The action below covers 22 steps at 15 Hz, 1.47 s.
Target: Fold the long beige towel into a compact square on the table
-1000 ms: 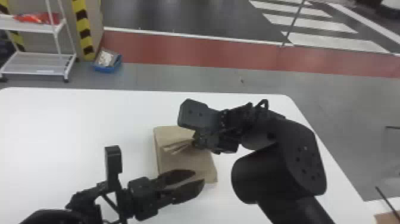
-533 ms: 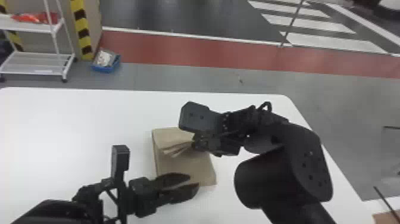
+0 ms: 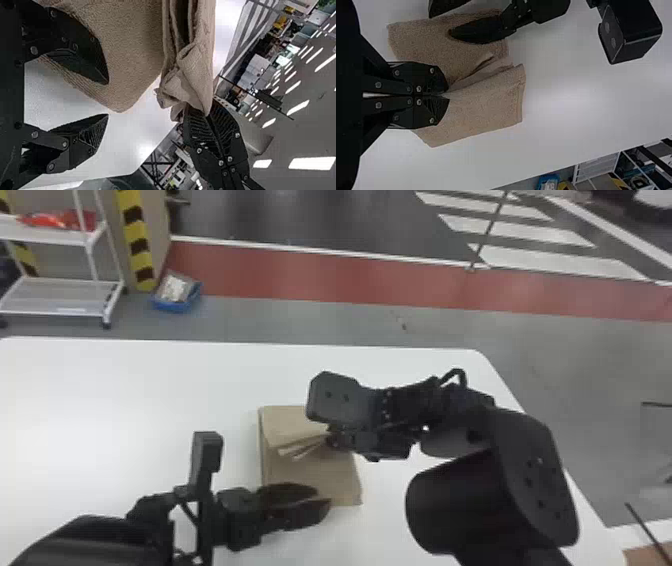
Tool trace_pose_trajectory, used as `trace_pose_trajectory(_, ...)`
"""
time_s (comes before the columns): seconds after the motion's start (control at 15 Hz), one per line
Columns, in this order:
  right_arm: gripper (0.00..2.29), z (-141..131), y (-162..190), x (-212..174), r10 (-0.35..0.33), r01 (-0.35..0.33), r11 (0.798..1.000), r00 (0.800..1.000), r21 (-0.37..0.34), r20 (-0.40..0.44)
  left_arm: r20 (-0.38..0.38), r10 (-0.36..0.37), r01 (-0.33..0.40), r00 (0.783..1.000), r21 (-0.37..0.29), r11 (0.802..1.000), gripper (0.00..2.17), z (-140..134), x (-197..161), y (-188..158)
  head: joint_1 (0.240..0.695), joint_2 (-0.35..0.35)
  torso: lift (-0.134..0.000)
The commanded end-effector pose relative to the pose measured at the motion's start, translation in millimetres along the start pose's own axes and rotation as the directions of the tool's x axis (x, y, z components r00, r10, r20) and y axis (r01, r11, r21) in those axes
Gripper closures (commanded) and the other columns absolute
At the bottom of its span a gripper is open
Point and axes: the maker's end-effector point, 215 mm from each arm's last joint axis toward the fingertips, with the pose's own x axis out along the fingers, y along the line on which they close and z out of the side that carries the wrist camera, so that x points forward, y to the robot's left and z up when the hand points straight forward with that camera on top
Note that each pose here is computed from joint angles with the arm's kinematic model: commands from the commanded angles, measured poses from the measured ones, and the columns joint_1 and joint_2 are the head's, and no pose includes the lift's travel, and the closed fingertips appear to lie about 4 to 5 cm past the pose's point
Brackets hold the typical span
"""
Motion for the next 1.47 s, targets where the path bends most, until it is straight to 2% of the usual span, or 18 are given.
trace_pose_trajectory(0.0,1.65,-3.2,5.7,-7.0,0.004,-0.004,1.0,1.0,-0.021,0.0,-0.015,-0.001,0.001,1.0,-0.014,1.0,0.6,-1.1,1.7,-0.3,0.695,-0.236,-0.124)
trace_pose_trajectory(0.33,1.65,-4.4,26.3,-6.8,0.029,-0.029,0.999,1.0,-0.037,0.001,-0.019,0.006,-0.006,1.0,0.0,1.0,0.6,3.4,8.3,-2.2,0.695,-0.25,-0.124)
trace_pose_trajectory(0.73,1.65,-18.2,48.6,-0.5,0.063,-0.064,0.997,0.998,-0.046,-0.03,-0.017,0.01,-0.01,1.0,0.004,1.0,0.6,6.3,8.3,-1.1,0.695,-0.262,-0.124)
trace_pose_trajectory(1.4,1.65,-10.5,63.3,0.1,0.081,-0.082,0.995,0.997,-0.058,-0.017,-0.015,0.006,-0.006,1.0,-0.001,1.0,0.6,7.2,8.0,0.3,0.695,-0.262,-0.124)
